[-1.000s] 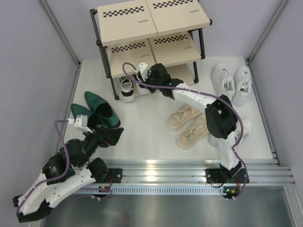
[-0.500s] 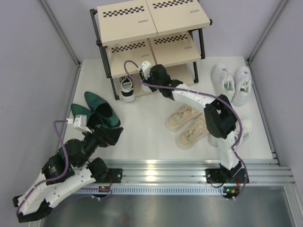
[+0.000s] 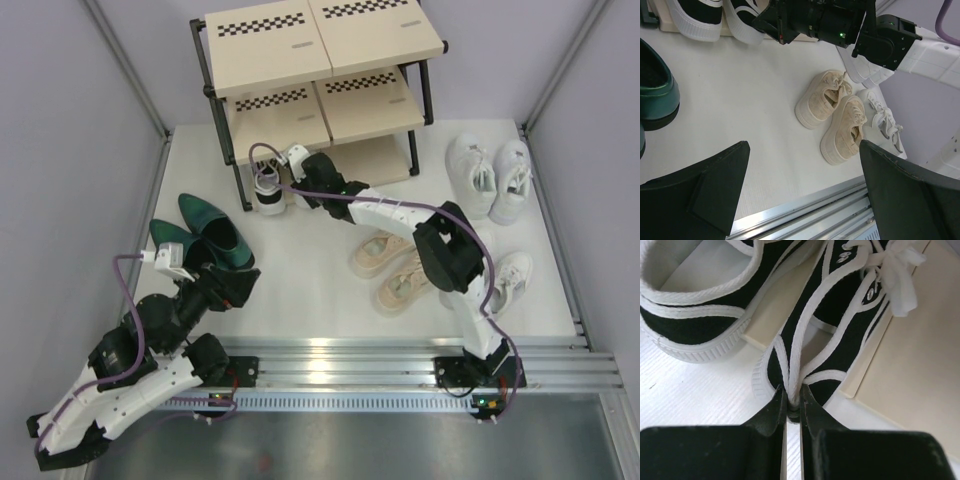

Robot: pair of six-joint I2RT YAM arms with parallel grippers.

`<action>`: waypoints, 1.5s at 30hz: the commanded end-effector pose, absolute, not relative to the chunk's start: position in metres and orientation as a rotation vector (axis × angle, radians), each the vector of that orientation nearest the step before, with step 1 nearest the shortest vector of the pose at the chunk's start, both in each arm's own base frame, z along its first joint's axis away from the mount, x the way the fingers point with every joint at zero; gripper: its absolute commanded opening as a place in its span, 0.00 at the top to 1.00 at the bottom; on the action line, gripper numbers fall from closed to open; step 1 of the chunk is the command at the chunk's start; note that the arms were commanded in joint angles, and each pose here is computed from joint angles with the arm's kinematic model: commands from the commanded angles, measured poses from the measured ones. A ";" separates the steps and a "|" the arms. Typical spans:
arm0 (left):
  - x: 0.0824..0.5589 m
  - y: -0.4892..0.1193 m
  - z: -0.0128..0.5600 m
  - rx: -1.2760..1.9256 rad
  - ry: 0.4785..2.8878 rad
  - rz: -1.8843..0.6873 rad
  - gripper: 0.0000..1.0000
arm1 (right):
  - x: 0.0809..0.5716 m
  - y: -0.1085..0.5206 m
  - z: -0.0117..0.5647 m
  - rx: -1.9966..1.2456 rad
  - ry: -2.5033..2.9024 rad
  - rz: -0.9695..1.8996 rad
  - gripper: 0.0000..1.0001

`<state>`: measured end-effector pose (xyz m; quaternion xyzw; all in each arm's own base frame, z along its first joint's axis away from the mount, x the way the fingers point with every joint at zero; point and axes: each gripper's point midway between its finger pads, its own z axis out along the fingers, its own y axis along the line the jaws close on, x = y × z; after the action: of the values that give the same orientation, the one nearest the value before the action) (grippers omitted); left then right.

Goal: Place and organize the shoes onto the shoe shelf
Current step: Adjust the shoe at the shoe shelf.

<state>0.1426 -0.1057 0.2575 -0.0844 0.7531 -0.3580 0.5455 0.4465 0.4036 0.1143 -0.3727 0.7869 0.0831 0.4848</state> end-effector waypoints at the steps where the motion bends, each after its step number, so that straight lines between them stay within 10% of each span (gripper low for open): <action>1: 0.140 -0.102 0.274 -0.207 1.738 -0.883 0.04 | 0.466 0.428 0.173 -0.749 1.770 0.249 1.00; 45: 0.139 -0.099 0.271 -0.219 1.722 -0.895 0.04 | 0.447 0.459 0.161 -0.837 1.755 0.241 1.00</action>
<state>0.1392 -0.1010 0.2633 -0.0891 0.7408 -0.3711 0.5527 0.4494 0.4320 0.1143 -0.3491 0.7868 0.0825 0.5022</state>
